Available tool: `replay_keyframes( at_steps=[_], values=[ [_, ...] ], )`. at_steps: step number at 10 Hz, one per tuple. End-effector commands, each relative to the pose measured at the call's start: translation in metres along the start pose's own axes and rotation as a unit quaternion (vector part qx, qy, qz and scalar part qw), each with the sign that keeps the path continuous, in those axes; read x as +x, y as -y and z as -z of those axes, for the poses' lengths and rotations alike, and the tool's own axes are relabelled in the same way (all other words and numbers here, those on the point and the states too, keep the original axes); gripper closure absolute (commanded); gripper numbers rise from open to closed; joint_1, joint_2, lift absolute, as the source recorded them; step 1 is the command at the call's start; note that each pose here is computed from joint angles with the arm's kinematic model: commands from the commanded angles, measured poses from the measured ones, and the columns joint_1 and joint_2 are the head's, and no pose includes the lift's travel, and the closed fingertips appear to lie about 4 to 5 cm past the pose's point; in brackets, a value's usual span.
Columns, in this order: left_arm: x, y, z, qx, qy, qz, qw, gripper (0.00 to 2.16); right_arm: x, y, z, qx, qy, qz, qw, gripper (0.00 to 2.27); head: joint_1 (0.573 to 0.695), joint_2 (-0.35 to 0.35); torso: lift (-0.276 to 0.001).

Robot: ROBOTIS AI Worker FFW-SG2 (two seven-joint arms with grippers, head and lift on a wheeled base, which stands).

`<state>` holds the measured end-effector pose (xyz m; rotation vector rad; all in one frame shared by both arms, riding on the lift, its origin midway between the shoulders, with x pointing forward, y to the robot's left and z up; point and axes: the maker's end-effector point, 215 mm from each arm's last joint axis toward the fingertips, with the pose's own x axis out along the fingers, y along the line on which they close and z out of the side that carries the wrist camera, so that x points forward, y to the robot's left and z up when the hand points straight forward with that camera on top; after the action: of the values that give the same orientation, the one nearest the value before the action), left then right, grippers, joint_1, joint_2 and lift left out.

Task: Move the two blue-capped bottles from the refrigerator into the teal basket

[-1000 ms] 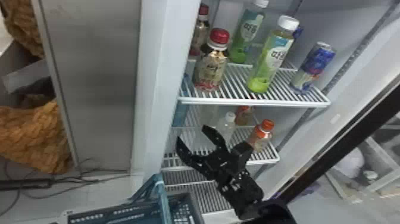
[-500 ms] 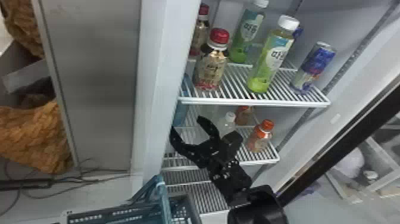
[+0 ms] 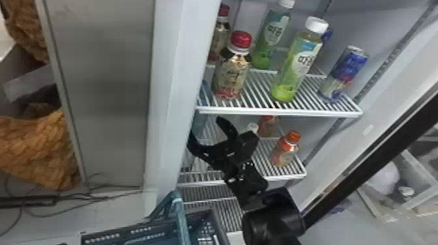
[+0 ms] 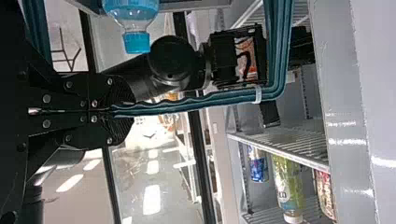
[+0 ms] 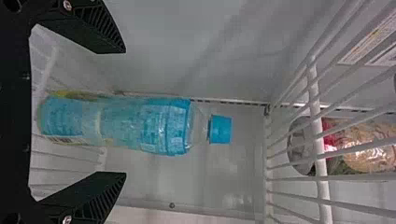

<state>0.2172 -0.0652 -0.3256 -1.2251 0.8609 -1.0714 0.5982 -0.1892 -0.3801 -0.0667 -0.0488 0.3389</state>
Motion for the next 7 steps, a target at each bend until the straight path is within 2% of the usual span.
replay_keyframes(
  at_steps=[1, 7],
  values=[
    [0.001, 0.0, 0.0, 0.0, -0.001, 0.001, 1.0, 1.16, 0.01, 0.001, -0.007, -0.001, 0.005, 0.002, 1.0, 0.06, 0.695, -0.342, -0.164],
    [0.002, 0.001, -0.003, 0.0, 0.005, 0.002, 1.0, 1.16, 0.046, 0.014, -0.018, -0.007, 0.003, 0.02, 1.0, 0.06, 0.695, -0.321, -0.164]
  ],
)
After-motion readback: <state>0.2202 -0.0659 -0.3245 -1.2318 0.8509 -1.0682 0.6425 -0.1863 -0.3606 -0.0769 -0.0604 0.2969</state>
